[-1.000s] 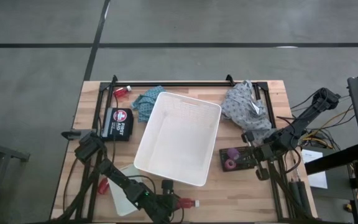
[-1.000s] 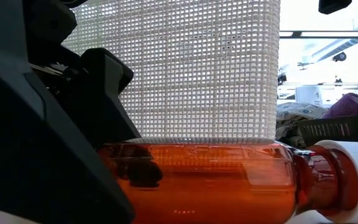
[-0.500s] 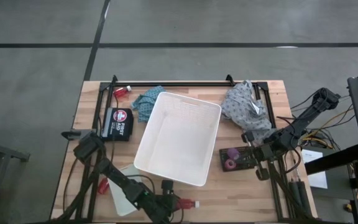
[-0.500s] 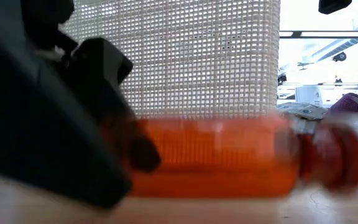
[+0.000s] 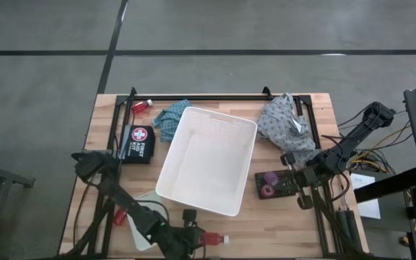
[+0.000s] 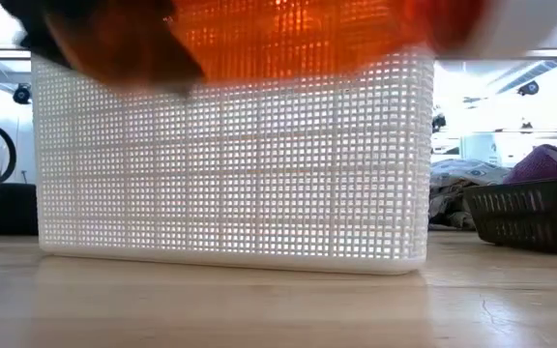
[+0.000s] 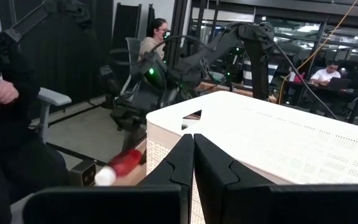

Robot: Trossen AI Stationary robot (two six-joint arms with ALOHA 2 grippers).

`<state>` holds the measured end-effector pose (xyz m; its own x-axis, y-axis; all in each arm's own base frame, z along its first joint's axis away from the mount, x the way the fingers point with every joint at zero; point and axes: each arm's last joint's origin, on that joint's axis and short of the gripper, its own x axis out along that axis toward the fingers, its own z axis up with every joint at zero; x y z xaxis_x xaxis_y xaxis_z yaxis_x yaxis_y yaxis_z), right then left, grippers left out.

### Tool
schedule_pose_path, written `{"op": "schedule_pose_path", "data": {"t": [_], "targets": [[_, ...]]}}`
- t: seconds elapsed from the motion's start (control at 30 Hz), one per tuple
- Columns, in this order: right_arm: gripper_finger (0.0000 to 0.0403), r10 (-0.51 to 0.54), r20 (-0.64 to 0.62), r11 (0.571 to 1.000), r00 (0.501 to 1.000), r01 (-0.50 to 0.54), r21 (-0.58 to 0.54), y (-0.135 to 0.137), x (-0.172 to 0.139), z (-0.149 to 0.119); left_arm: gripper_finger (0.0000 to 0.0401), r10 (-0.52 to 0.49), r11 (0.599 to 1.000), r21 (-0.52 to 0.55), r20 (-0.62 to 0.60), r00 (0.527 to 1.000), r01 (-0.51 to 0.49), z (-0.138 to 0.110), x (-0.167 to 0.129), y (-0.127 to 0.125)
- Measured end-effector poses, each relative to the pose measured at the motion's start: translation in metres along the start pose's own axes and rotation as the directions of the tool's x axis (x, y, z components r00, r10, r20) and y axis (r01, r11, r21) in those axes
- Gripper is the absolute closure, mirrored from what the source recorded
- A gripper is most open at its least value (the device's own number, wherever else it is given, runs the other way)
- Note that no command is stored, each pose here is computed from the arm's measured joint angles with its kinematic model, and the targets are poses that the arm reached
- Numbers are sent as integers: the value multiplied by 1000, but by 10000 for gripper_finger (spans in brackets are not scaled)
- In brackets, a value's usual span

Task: Pick & place medical supplies in basket/bin
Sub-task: Put the bottom right orange bottle into the white bin

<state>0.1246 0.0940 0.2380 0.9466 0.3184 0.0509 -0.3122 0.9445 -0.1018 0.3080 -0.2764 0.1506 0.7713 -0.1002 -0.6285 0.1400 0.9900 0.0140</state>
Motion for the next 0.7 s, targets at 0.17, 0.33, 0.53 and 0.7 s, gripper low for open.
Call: {"op": "schedule_pose_path", "data": {"t": [0.17,0.33,0.53,0.7], "targets": [[394,0,0,1000,1000,0,0,0,0,0,200,52,999,-12,1,999,-52,7,-33,-5],[394,0,0,1000,1000,0,0,0,0,0,200,101,990,-95,-46,994,-105,8,-71,-4],[394,0,0,1000,1000,0,0,0,0,0,200,136,956,-241,-142,981,-167,1,-111,0],[394,0,-1,1000,1000,0,0,0,0,0,199,161,904,-358,-219,962,-233,-10,-139,0]]}}
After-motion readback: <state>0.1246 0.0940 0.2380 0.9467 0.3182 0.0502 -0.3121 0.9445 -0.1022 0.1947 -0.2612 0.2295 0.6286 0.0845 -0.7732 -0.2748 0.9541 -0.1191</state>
